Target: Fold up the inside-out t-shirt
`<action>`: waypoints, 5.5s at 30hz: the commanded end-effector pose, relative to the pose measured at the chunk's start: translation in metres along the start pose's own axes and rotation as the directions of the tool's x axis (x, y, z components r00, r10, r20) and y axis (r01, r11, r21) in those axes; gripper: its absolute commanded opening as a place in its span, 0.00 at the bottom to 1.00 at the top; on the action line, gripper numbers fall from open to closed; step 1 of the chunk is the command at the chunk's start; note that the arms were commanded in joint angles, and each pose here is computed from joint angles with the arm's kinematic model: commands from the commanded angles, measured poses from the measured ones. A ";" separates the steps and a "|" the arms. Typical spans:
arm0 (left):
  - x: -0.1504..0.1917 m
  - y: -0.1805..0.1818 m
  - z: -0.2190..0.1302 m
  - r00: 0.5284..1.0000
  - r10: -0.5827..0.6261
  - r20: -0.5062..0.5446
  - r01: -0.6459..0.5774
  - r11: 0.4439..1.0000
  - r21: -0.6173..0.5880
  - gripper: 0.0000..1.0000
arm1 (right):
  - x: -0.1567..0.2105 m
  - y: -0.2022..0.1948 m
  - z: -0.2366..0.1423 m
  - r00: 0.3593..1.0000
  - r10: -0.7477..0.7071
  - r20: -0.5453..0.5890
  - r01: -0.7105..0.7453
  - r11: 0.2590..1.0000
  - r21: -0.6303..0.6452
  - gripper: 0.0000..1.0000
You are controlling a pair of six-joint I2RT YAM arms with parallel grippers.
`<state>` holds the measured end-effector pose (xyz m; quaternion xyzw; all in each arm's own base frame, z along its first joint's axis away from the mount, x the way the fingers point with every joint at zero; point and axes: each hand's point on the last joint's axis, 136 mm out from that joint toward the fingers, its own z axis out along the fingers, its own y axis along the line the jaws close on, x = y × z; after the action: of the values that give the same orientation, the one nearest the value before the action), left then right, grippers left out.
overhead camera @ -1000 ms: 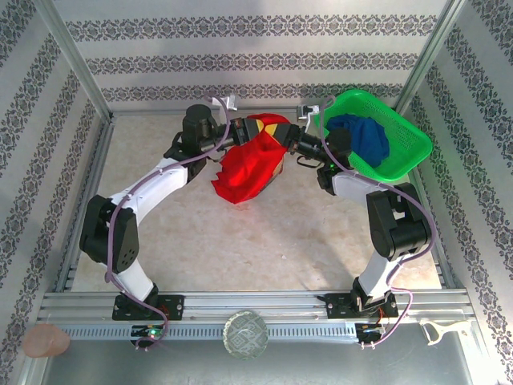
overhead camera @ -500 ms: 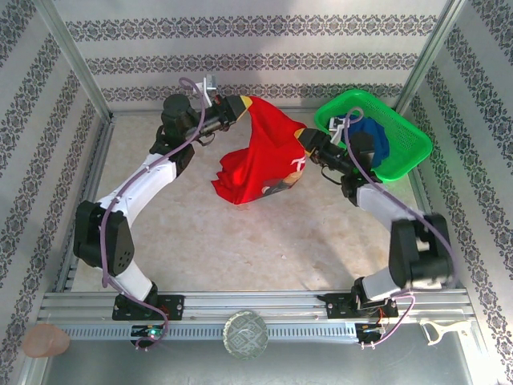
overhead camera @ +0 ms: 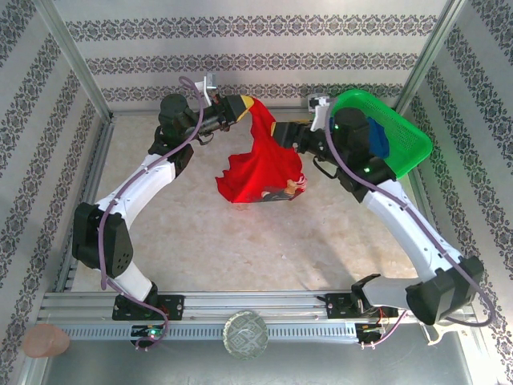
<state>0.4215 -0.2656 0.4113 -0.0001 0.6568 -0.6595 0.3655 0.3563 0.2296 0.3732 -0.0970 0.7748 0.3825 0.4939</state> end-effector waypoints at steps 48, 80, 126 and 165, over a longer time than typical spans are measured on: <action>-0.005 -0.053 -0.017 0.997 0.072 -0.029 -0.068 0.988 0.135 0.00 | 0.016 -0.030 0.099 0.977 -0.052 -0.209 0.006 0.977 -0.212 0.10; 0.024 0.029 -0.032 0.989 0.139 -0.042 -0.144 0.970 -0.196 0.49 | 0.018 0.001 0.038 0.985 0.100 -0.143 -0.151 0.899 -0.412 0.00; 0.032 0.034 -0.028 0.930 0.351 -0.107 -0.367 0.887 -0.279 0.00 | 0.042 -0.108 -0.015 0.957 0.288 0.043 -0.291 0.952 0.097 0.62; 0.058 0.052 -0.062 0.966 0.246 -0.084 -0.259 0.935 -0.241 0.00 | 0.040 -0.061 0.090 0.973 0.073 -0.220 -0.096 0.991 -0.095 0.00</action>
<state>0.3658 -0.2552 0.3282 0.0763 0.7294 -0.5506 0.3987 0.4372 0.2775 0.2135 -0.1203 0.8470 0.4034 0.3247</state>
